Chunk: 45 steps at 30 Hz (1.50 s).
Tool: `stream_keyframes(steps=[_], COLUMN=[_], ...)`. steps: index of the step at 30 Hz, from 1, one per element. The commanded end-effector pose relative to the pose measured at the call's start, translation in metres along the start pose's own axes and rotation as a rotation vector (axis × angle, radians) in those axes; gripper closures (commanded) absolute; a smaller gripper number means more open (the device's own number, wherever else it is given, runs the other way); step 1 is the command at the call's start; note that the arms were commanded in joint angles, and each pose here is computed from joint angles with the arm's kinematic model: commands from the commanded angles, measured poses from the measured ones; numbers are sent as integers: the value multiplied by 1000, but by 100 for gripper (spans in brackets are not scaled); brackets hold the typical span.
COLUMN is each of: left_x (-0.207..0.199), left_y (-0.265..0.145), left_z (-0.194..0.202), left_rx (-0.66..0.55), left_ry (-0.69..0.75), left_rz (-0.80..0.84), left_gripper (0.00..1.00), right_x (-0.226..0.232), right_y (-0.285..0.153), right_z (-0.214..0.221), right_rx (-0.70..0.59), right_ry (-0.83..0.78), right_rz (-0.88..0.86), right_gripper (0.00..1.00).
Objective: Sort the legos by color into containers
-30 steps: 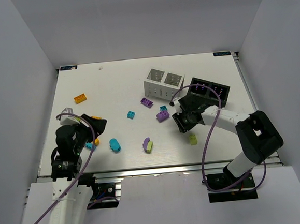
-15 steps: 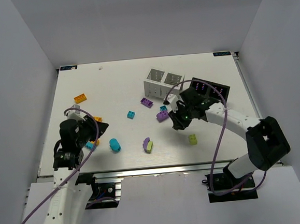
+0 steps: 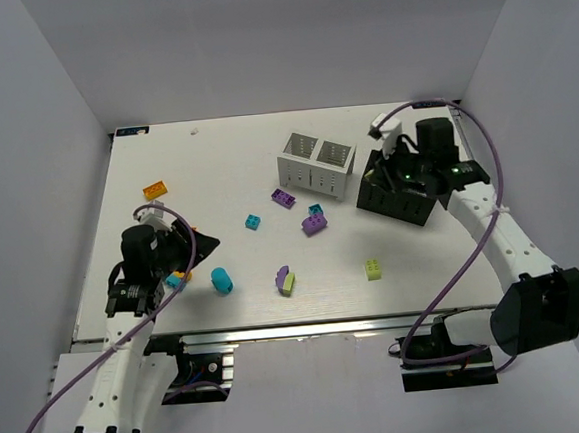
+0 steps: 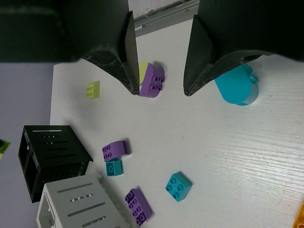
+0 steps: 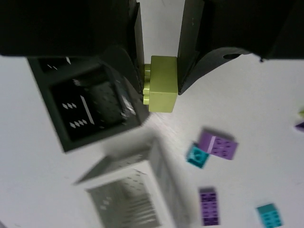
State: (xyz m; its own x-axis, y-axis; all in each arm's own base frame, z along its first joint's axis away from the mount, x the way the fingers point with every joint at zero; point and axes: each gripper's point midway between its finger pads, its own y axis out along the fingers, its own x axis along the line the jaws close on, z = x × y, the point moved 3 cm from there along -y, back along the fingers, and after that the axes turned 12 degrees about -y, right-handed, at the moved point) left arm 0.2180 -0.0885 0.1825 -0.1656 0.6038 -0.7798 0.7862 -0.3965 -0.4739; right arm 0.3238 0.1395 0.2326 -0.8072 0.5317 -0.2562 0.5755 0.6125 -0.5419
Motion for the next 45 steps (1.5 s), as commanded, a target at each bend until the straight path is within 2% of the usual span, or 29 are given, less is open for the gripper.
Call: stream_keyframes(steps=[1,9,15,18,22,25,26,29,31,33,36,39,41,43,44,45], left_x=[-8,-26,-34,-37,-39,-41,-38,-40,-41,-40,-43,-46,-47,-49,-49,-49], left_y=[3,23,35,39,46,51,53,55,57,59,62,67,69,73,75,77], left_z=[5,21,33,37,50,60,61,67,73,70,76,80,86,92,94,98], left_rx=[25,66,115,132,160,181,179,184,208,181,190,204,216,228,233,241], left_ry=[21,74,120,147,181,202,208,227,240,252,273,293,315,335,340,350], left_rz=[34,18,-11,-31,-53,-67,-86,-104,-109,-134,-141,-156,-164,-172,-177,-183], left_gripper=[47,41,42,44,45,45,45,45,45,45,44,44,43,43,42,42], right_x=[-42,-92,-98,-95,-92,-92,-92,-93,-96,-97,-100,-97,-85,-62,-47,-28], right_y=[-32,-71,-64,-57,-51,-46,-45,-43,-44,-44,-47,-55,-59,-61,-65,-66], right_z=[-9,47,75,85,92,98,100,101,100,99,95,78,58,50,33,36], right_rx=[-31,81,148,163,173,184,188,191,188,185,173,110,21,-39,-138,-166], right_ry=[-2,147,189,196,202,209,210,203,196,194,190,131,20,-40,-130,-138], right_rz=[186,355,333,307,283,271,265,262,268,270,274,251,168,58,-15,-83], right_gripper=[100,100,99,90,85,73,64,45,40,38,36,32,25,22,18,16])
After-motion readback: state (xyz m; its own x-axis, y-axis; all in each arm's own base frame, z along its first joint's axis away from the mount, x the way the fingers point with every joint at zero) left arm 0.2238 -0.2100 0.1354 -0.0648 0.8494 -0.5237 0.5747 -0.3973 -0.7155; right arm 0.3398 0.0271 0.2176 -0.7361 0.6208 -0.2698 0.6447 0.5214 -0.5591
